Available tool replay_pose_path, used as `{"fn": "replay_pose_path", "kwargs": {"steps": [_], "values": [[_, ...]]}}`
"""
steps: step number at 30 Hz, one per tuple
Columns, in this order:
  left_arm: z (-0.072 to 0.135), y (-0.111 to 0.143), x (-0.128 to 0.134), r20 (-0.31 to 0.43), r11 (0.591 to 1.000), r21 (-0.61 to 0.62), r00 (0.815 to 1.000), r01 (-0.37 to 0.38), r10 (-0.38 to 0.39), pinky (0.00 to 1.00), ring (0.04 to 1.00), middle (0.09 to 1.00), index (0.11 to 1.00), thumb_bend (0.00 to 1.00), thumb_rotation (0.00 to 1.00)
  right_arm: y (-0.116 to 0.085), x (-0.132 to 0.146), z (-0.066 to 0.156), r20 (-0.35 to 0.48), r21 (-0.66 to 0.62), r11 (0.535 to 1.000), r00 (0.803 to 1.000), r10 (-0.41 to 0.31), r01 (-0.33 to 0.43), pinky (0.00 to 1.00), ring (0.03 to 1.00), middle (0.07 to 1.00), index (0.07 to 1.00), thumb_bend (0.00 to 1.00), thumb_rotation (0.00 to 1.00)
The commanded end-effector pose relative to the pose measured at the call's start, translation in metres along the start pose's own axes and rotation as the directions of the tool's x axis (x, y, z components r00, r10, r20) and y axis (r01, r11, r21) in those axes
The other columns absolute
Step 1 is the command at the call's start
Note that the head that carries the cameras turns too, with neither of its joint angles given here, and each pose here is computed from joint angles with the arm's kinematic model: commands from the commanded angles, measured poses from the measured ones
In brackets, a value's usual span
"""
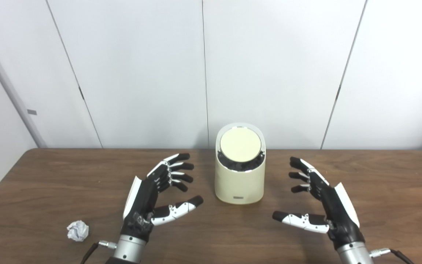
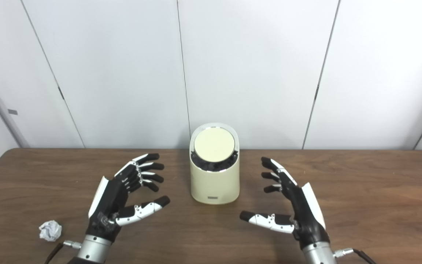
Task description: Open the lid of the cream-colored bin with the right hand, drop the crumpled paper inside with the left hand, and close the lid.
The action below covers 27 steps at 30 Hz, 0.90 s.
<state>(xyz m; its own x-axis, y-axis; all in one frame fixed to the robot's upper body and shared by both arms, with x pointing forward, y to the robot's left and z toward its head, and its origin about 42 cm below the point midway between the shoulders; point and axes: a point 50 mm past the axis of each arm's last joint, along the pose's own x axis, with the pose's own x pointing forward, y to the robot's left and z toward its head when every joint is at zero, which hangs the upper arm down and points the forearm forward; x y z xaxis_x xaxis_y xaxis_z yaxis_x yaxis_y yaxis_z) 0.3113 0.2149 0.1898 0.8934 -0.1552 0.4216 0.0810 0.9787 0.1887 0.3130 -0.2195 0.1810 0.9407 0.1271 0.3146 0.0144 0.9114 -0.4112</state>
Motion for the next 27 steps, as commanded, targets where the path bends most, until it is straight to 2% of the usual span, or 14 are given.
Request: {"fn": "replay_pose_path", "kwargs": {"steps": [1, 17, 22, 27], "values": [[0.011, 0.004, 0.008, 0.059, 1.0, 0.008, 0.998, -0.008, 0.008, 0.52, 0.617, 0.725, 0.797, 0.69, 0.06, -0.004, 0.009, 0.017, 0.09, 0.004, 1.0, 0.996, -0.022, 0.022, 0.63, 0.8, 0.87, 0.868, 0.72, 0.27], [0.01, 0.006, 0.011, 0.064, 1.0, 0.022, 0.998, 0.0, -0.002, 0.52, 0.617, 0.724, 0.805, 0.69, 0.07, -0.001, 0.013, 0.017, 0.097, 0.02, 1.0, 0.995, -0.022, 0.02, 0.63, 0.793, 0.865, 0.865, 0.73, 0.26], [0.009, 0.011, 0.013, 0.053, 1.0, 0.028, 0.999, 0.004, -0.005, 0.53, 0.628, 0.729, 0.807, 0.68, 0.07, 0.003, 0.019, 0.019, 0.086, 0.015, 1.0, 0.996, -0.026, 0.025, 0.66, 0.801, 0.866, 0.871, 0.75, 0.3], [0.008, 0.018, 0.013, 0.048, 0.999, 0.04, 0.999, 0.001, -0.003, 0.52, 0.628, 0.729, 0.804, 0.69, 0.07, 0.004, 0.034, 0.028, 0.101, -0.045, 0.999, 0.995, -0.02, 0.024, 0.69, 0.807, 0.874, 0.882, 0.75, 0.34]]}}
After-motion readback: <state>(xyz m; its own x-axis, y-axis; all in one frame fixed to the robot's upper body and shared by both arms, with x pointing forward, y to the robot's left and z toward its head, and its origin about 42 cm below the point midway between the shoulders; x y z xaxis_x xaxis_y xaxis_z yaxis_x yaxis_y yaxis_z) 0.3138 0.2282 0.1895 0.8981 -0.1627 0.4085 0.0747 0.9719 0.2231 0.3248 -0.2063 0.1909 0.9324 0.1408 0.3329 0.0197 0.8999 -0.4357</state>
